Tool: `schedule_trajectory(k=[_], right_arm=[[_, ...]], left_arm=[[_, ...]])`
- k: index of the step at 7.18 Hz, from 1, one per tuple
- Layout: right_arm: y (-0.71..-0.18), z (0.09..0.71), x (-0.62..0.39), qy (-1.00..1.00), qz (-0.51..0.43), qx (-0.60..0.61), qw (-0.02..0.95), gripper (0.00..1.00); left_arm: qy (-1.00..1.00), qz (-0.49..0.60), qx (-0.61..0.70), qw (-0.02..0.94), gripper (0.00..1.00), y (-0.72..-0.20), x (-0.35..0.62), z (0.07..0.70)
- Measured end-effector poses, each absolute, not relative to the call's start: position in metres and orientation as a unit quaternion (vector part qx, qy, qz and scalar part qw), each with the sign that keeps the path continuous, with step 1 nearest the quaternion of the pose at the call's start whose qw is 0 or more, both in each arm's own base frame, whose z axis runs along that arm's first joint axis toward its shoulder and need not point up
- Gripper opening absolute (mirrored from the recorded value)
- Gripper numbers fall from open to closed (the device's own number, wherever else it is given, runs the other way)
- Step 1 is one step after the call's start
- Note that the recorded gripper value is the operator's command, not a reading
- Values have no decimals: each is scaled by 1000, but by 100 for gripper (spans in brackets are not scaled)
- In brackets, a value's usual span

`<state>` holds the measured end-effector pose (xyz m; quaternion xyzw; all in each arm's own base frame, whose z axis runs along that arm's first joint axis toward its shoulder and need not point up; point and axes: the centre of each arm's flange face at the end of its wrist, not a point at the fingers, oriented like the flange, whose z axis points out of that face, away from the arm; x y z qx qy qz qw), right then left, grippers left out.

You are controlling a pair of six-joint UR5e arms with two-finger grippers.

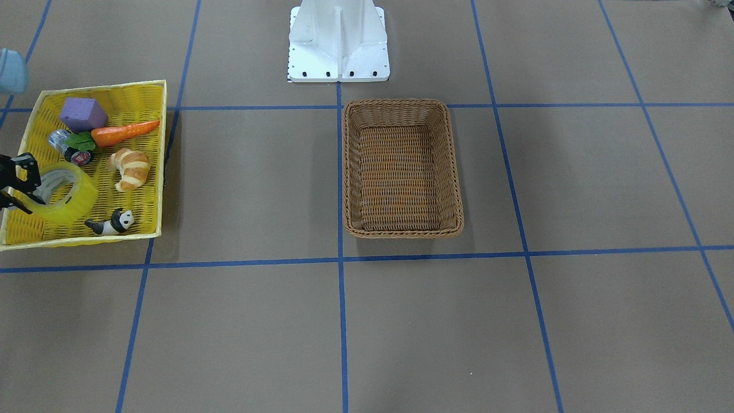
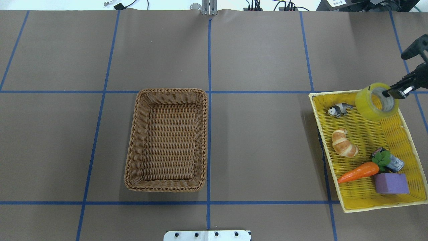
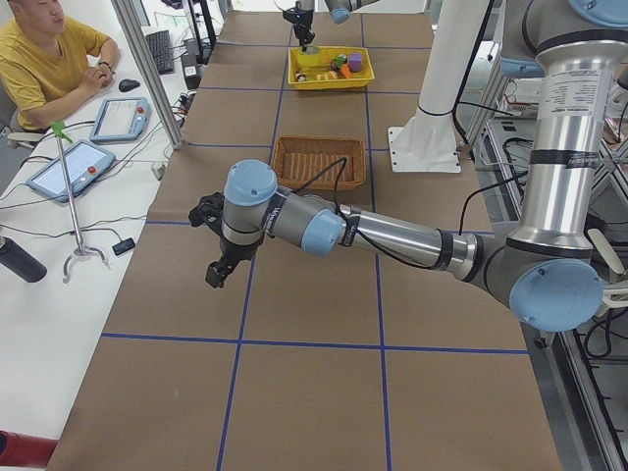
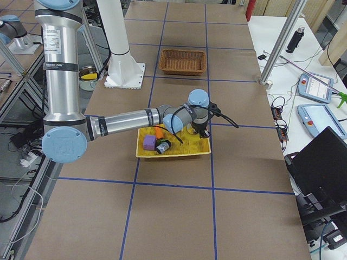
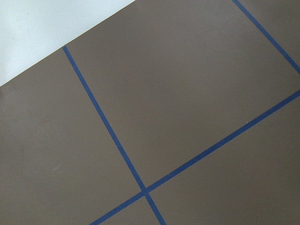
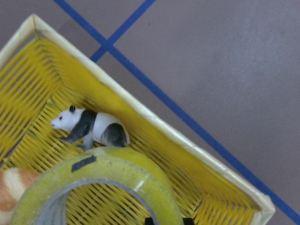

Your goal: Move tape to another basket

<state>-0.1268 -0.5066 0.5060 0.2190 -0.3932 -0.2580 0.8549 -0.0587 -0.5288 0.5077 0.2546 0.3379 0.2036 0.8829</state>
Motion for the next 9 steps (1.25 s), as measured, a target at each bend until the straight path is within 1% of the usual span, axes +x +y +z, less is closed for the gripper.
schedule_trajectory(k=[2,4,7,9], right_arm=[[-538,438,-127,-433,-167,227,856,0],[-557,365,-152,-474,-101,224,845,0],[-553,268,-216,-510,-42,234,827,0],[-540,208,-290,-515,-9,266,815,0]], left_arm=[[361,189,274,871,100,-537,-49,470],[423,140,290,847,100,-547,-18,420],[561,72,289,773,99,-539,84,325],[640,83,269,715,99,-521,171,256]])
